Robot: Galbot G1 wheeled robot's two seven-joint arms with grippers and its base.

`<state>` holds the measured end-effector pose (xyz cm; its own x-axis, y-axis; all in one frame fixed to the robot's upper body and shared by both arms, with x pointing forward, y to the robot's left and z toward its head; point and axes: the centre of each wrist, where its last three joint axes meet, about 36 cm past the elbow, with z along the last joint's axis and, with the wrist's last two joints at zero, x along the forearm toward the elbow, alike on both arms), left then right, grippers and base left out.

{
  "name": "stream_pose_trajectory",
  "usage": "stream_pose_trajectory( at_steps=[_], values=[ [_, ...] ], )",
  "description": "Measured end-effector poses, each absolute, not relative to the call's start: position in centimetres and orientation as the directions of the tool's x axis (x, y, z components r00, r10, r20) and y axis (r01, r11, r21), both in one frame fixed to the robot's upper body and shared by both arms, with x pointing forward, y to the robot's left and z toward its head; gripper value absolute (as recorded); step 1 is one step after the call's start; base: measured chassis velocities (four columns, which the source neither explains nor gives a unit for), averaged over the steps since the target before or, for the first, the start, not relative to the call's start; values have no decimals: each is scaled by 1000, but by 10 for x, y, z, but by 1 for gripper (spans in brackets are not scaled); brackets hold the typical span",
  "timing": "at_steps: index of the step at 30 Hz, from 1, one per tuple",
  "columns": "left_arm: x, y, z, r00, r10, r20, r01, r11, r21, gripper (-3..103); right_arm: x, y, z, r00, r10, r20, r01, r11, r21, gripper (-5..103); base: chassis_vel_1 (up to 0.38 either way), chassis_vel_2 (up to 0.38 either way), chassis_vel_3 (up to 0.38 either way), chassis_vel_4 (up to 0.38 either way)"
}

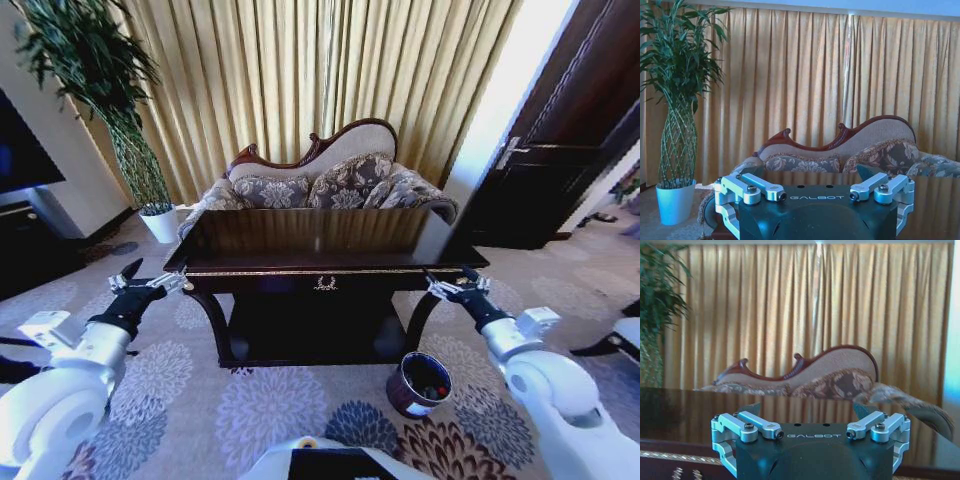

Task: Move to the front of the table and place the trash on the table into the trash bin.

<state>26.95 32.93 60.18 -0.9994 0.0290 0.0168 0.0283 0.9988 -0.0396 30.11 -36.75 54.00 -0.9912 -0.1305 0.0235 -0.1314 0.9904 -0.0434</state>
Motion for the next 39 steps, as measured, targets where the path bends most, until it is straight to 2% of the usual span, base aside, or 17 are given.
stream_pose_trajectory(
  at_steps=[17, 39],
  values=[
    [273, 326, 605, -998, 59, 4, 59, 998, -31, 100, 304, -353, 553, -986, -165, -11, -165, 985, -41, 100, 35, -31, -35, 36],
    [273, 328, 605, -998, 55, 8, 54, 998, -25, 100, 299, -349, 556, -988, -151, -26, -150, 988, -30, 100, 166, -176, -166, 165]
  ],
)
